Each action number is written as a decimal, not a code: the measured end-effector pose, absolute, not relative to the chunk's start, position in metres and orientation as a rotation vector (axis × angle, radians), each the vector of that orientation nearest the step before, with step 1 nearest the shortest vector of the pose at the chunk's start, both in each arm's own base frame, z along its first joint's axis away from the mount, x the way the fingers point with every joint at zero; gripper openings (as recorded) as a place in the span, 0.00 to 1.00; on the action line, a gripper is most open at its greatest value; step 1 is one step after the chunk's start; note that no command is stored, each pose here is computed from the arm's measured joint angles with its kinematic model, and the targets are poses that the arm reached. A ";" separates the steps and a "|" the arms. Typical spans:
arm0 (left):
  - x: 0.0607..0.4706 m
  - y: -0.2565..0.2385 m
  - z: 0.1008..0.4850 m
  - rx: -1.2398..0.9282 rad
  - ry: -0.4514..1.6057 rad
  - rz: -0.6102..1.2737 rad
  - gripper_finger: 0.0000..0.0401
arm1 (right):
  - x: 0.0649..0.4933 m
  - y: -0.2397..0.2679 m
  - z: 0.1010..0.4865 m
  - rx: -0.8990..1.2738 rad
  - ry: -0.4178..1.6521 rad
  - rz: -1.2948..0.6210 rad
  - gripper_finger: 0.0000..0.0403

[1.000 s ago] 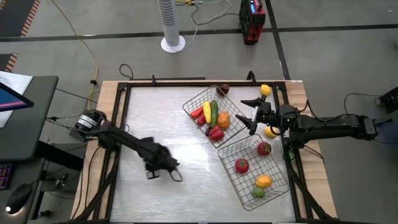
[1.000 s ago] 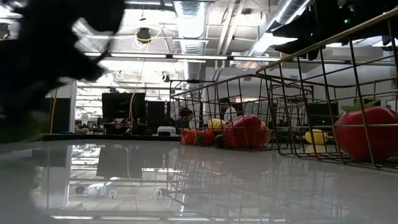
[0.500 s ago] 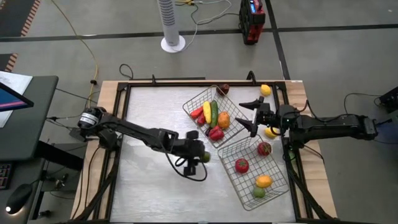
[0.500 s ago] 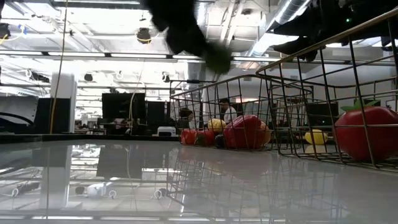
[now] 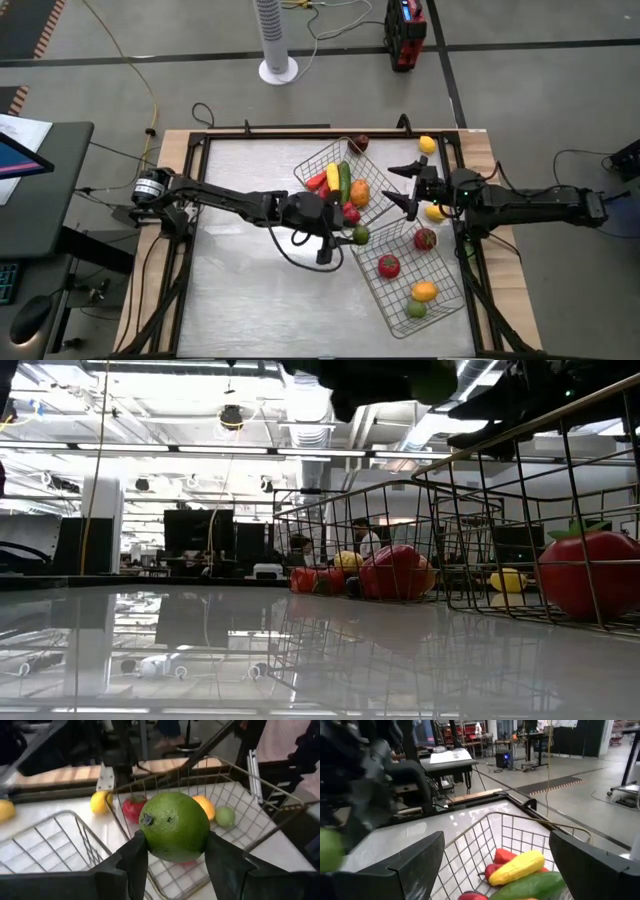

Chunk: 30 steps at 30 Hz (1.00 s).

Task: Sort produce into baskets
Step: Put the lime into the right wire basket

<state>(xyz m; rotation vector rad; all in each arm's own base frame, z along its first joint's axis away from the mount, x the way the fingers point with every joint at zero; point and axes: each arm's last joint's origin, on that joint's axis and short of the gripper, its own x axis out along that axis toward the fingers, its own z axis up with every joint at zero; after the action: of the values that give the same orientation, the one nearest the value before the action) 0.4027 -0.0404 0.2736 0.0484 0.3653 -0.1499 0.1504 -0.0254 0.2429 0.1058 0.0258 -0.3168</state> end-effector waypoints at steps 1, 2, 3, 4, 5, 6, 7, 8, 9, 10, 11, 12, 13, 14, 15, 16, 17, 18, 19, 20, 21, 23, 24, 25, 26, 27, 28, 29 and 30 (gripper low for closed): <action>0.406 -0.041 0.272 0.069 0.337 -0.153 0.38 | 0.149 -0.025 0.245 0.105 0.031 -0.324 0.96; 0.407 -0.041 0.271 0.087 0.335 -0.153 0.38 | 0.146 -0.026 0.248 0.104 0.039 -0.350 0.96; 0.408 -0.041 0.267 0.104 0.349 -0.153 0.38 | 0.143 -0.026 0.250 0.100 0.056 -0.375 0.96; 0.412 -0.041 0.263 0.115 0.337 -0.152 0.38 | 0.141 -0.026 0.254 0.098 0.068 -0.399 0.96; 0.414 -0.041 0.263 0.121 0.319 -0.140 0.38 | 0.138 -0.027 0.259 0.097 0.074 -0.419 0.96; 0.414 -0.040 0.261 0.124 0.329 -0.123 0.38 | 0.136 -0.027 0.262 0.095 0.087 -0.439 0.96; 0.414 -0.038 0.260 0.124 0.332 -0.109 0.38 | 0.135 -0.028 0.263 0.094 0.112 -0.449 0.96; 0.417 -0.037 0.259 0.124 0.311 -0.092 0.38 | 0.134 -0.028 0.264 0.097 0.125 -0.456 0.96; 0.420 -0.035 0.260 0.121 0.288 -0.087 0.38 | 0.133 -0.029 0.266 0.102 0.128 -0.462 0.96; 0.420 -0.033 0.259 0.112 0.289 -0.087 0.38 | 0.133 -0.030 0.266 0.106 0.131 -0.470 0.96; 0.421 -0.031 0.256 0.097 0.298 -0.099 0.38 | 0.134 -0.030 0.265 0.114 0.140 -0.475 0.96; 0.424 -0.029 0.252 0.083 0.286 -0.116 0.38 | 0.135 -0.031 0.264 0.118 0.147 -0.480 0.96; 0.427 -0.027 0.249 0.069 0.275 -0.136 0.38 | 0.135 -0.032 0.263 0.122 0.151 -0.487 0.96; 0.429 -0.026 0.245 0.057 0.285 -0.153 0.38 | 0.135 -0.033 0.262 0.128 0.163 -0.495 0.96; 0.431 -0.025 0.238 0.044 0.301 -0.168 0.38 | 0.136 -0.033 0.260 0.137 0.176 -0.501 0.96; 0.435 -0.024 0.235 0.036 0.296 -0.181 0.38 | 0.137 -0.034 0.259 0.145 0.187 -0.507 0.96; 0.438 -0.024 0.233 0.034 0.296 -0.191 0.38 | 0.137 -0.035 0.257 0.155 0.204 -0.515 0.96; 0.439 -0.024 0.229 0.034 0.307 -0.206 0.38 | 0.137 -0.036 0.255 0.165 0.226 -0.524 0.96; 0.443 -0.024 0.227 0.042 0.306 -0.222 0.38 | 0.137 -0.037 0.252 0.175 0.250 -0.530 0.96; 0.446 -0.025 0.228 0.053 0.297 -0.233 0.38 | 0.137 -0.037 0.250 0.187 0.265 -0.529 0.96; 0.447 -0.025 0.226 0.062 0.310 -0.235 0.38 | 0.136 -0.038 0.249 0.197 0.282 -0.535 0.96; 0.449 -0.026 0.227 0.070 0.339 -0.242 0.40 | 0.134 -0.039 0.251 0.217 0.310 -0.551 0.96; 0.449 -0.026 0.229 0.083 0.335 -0.249 0.41 | 0.133 -0.040 0.253 0.223 0.322 -0.560 0.96; 0.449 -0.026 0.229 0.094 0.331 -0.257 0.42 | 0.131 -0.041 0.254 0.231 0.337 -0.570 0.96; 0.449 -0.026 0.230 0.097 0.327 -0.270 0.44 | 0.130 -0.041 0.255 0.243 0.356 -0.581 0.96; 0.449 -0.026 0.230 0.094 0.326 -0.284 0.47 | 0.130 -0.042 0.256 0.252 0.372 -0.590 0.96; 0.449 -0.026 0.230 0.091 0.327 -0.299 0.49 | 0.129 -0.043 0.257 0.266 0.384 -0.601 0.96; 0.449 -0.027 0.229 0.090 0.328 -0.310 0.52 | 0.127 -0.043 0.258 0.278 0.399 -0.609 0.96; 0.448 -0.027 0.229 0.090 0.328 -0.316 0.55 | 0.127 -0.043 0.259 0.293 0.415 -0.618 0.96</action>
<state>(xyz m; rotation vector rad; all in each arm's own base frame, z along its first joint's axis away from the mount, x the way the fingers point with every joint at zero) 0.4484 -0.0269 0.2293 0.0902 0.3281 -0.3157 0.1267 -0.0430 0.2586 0.2926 0.4151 -0.6181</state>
